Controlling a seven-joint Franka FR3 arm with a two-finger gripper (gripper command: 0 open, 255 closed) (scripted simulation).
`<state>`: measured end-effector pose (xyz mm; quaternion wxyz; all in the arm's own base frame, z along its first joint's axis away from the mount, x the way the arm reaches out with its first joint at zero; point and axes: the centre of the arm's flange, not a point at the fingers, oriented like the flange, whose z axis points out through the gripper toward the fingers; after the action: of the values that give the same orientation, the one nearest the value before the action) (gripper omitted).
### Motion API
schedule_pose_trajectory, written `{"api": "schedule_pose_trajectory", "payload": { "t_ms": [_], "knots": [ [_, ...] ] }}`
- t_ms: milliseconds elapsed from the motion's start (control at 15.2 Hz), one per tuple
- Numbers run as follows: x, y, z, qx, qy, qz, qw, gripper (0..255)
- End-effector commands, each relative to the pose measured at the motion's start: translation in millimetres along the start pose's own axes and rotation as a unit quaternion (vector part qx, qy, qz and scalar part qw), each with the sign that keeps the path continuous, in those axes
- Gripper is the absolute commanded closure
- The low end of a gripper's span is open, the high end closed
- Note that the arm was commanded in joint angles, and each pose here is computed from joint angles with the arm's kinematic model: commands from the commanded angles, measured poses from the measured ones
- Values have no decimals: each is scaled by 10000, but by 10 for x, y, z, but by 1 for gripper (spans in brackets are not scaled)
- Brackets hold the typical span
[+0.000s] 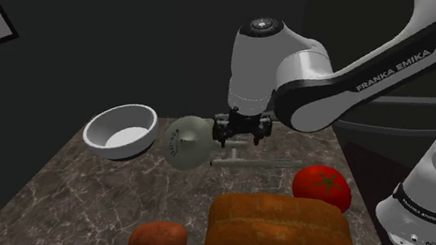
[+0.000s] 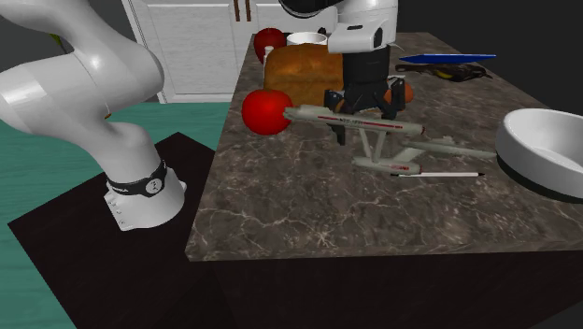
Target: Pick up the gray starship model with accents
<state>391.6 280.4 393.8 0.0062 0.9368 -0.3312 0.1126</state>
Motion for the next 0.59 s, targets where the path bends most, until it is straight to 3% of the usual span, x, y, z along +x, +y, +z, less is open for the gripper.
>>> {"api": "schedule_pose_trajectory", "payload": {
  "t_ms": [0, 462, 528],
  "knots": [
    [-51, -40, 115, 16, -61, 128, 9999, 0],
    [-114, -21, 402, 16, -61, 128, 9999, 0],
    [-113, -23, 405, 16, -61, 128, 9999, 255]
  ]
}}
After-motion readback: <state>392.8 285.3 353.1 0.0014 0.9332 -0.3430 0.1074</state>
